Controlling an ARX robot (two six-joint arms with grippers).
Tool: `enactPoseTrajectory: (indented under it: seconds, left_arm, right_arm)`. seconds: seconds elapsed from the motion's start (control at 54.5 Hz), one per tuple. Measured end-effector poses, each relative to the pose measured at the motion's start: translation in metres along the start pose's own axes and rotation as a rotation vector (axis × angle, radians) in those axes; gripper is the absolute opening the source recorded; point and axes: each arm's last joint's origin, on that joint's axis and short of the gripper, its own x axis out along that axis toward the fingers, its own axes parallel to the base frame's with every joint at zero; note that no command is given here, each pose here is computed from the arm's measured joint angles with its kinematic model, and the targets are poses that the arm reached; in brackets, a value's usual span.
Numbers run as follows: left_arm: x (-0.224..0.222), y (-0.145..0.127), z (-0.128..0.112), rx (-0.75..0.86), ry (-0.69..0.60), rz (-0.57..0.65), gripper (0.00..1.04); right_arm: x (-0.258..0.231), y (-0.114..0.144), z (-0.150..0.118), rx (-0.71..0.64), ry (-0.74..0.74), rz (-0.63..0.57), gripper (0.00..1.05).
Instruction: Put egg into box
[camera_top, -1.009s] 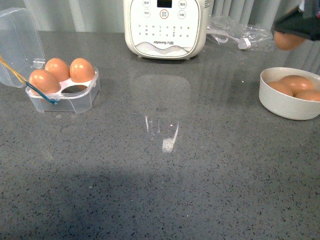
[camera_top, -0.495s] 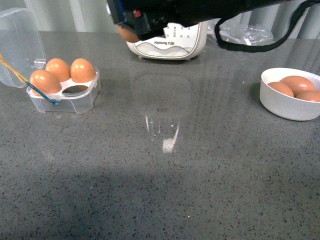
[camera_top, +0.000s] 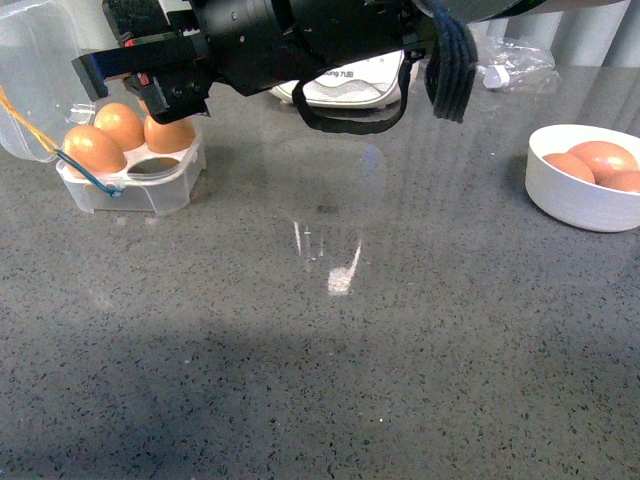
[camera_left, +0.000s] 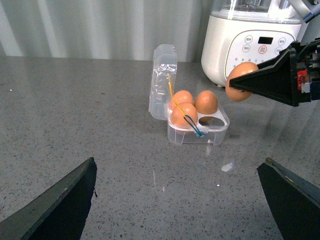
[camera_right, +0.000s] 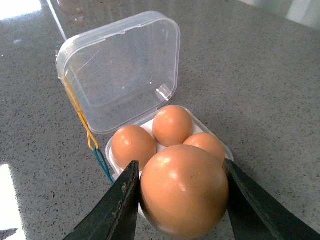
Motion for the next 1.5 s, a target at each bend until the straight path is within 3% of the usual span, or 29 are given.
enactPoseTrajectory:
  seconds: [0.862,1.265,1.504]
  left_arm:
    - [0.000,0.000,0.000,0.000,0.001,0.000,0.98]
    - [0.000,0.000,0.000,0.000,0.001,0.000,0.98]
    - [0.000,0.000,0.000,0.000,0.000,0.000,0.98]
  right_arm:
    - [0.033,0.012,-0.009,0.020,0.033,0.039,0.42]
    - [0.032,0.012,-0.008,0.023,0.043,0.032,0.99]
    - [0.003,0.012,0.009,0.023,-0.031,-0.019,0.97]
